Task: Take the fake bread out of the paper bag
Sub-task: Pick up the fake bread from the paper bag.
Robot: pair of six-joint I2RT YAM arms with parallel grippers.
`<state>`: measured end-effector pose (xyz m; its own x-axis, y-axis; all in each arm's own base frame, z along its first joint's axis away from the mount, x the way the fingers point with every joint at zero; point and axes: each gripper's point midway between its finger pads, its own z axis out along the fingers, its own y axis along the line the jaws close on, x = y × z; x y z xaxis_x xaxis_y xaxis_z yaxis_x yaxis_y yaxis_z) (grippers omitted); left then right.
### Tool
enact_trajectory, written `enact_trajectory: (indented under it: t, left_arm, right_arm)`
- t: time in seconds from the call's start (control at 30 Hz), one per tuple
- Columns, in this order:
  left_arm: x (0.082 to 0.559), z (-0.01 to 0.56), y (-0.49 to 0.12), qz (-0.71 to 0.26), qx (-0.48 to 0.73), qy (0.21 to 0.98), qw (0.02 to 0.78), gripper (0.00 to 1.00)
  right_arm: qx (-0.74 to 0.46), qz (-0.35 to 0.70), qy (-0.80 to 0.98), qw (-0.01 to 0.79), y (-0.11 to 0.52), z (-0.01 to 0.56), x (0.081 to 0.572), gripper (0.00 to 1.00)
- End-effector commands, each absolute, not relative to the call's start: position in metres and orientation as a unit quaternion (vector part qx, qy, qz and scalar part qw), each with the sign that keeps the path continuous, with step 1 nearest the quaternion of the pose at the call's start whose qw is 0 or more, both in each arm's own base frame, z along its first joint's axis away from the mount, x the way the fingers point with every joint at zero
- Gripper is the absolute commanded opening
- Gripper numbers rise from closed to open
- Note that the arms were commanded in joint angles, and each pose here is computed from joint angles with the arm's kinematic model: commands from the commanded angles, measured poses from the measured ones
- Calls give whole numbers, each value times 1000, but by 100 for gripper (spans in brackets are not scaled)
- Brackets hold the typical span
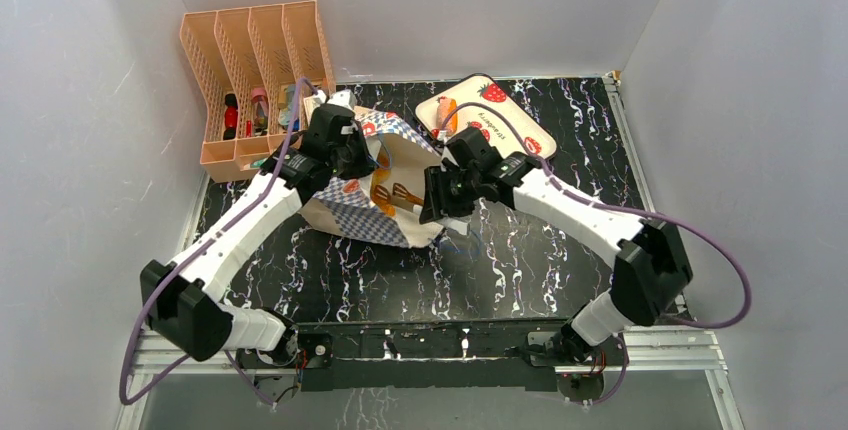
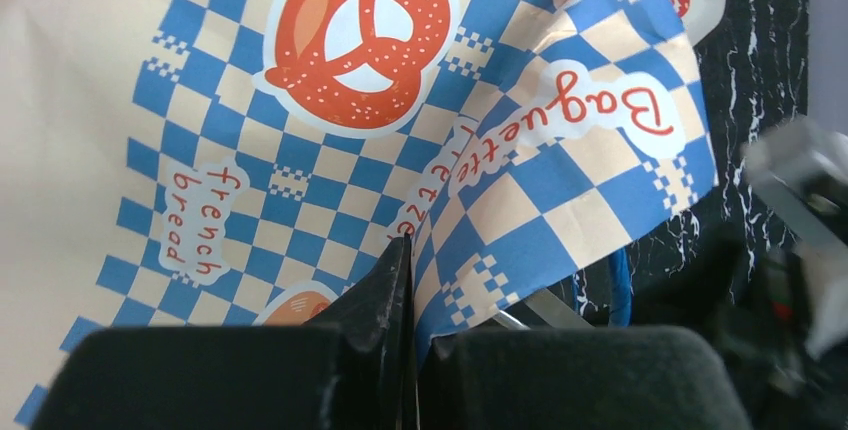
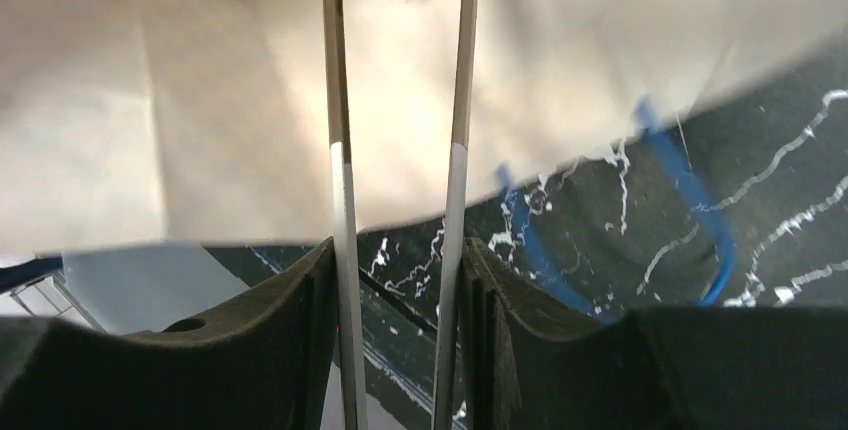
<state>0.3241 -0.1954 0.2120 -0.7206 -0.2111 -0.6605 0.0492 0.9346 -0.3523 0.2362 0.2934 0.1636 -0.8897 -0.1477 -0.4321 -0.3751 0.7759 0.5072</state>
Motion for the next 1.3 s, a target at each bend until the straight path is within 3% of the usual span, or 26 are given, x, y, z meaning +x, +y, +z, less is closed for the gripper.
enact_trajectory:
  t: [0.0, 0.33, 0.93, 1.03, 1.2, 1.27]
  left_arm:
    - [302, 237, -187, -195, -12, 902, 385, 0]
    - [279, 226, -174, -185, -1, 915, 358, 0]
    - [287, 228, -182, -196, -5, 911, 362, 0]
    - [288, 228, -184, -199, -5, 911, 362, 0]
    - [289, 226, -184, -199, -6, 911, 362, 0]
    - [289, 226, -183, -198, -7, 910, 363, 0]
  right_arm:
    - [-158, 361, 894, 214, 326, 173, 253, 42]
    - [-157, 386, 890, 186, 337, 145, 249, 48]
    - [-209, 420, 862, 190, 362, 160, 256, 48]
    - [-213, 417, 863, 188, 365, 156, 256, 39]
    - [-223, 408, 866, 185, 366, 154, 254, 9]
    - [-225, 403, 867, 188, 365, 155, 253, 5]
